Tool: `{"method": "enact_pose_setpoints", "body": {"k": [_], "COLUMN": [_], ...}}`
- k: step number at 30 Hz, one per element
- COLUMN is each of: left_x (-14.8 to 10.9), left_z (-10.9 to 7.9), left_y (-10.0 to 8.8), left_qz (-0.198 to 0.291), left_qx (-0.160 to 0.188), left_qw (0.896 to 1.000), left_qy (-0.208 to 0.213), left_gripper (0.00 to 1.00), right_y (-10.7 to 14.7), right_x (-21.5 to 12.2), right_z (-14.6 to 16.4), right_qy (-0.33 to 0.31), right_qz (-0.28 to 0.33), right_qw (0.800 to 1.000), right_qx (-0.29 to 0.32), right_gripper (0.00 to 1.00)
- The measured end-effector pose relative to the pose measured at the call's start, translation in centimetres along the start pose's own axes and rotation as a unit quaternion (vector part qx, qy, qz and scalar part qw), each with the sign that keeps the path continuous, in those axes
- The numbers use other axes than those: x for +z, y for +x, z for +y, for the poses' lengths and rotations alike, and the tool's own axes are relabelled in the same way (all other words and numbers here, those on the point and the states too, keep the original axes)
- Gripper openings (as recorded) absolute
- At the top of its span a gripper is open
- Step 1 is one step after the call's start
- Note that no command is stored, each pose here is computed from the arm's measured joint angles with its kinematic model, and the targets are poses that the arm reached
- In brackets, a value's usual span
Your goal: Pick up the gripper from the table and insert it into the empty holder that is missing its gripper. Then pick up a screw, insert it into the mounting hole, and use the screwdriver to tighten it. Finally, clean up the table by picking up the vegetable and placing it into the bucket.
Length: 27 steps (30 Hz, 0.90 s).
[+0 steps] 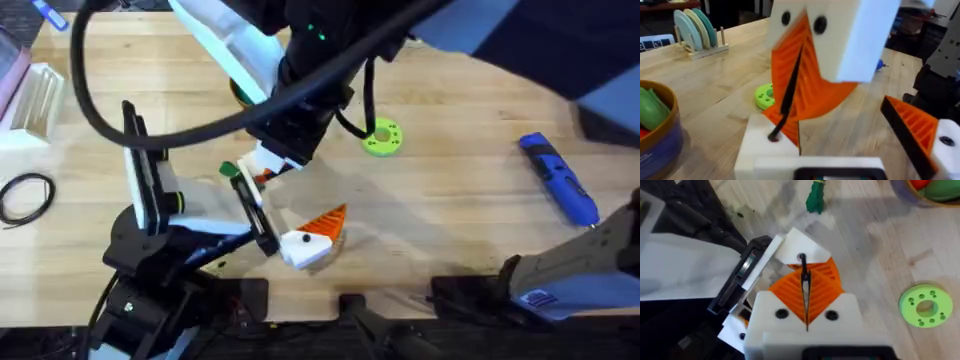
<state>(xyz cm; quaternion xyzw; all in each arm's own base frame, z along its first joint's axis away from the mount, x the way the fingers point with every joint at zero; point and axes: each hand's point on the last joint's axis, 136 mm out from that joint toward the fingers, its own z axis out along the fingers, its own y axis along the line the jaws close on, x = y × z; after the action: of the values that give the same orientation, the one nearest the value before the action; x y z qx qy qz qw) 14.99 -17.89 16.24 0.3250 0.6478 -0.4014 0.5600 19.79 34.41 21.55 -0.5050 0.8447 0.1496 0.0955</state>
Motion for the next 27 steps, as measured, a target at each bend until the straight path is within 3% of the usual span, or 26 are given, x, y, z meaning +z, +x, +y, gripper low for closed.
{"method": "enact_pose_setpoints", "body": {"k": [12,20,27], "left_x": [0.0,0.0,0.0], "left_z": [0.1,0.1,0.1], "left_y": [0.0,0.0,0.0], "left_qz": [0.000,0.000,0.000], "left_qx": [0.000,-0.004,0.000], "left_qw": [1.000,1.000,1.000], "left_qy": [-0.002,-0.003,-0.002], "left_gripper": [0.993,0.993,0.994], "right_y": [-0.2,-2.1,-2.3], "right_x": [0.3,0.2,0.2], "right_z": [0.4,0.4,0.4], "right_qy": [-0.015,-0.013,-0.013], "right_qz": [-0.001,-0.039,-0.043], "right_qw": [1.000,0.999,0.999], "right_qx": [0.000,-0.008,-0.009], "right_gripper": [0.006,0.006,0.006]}}
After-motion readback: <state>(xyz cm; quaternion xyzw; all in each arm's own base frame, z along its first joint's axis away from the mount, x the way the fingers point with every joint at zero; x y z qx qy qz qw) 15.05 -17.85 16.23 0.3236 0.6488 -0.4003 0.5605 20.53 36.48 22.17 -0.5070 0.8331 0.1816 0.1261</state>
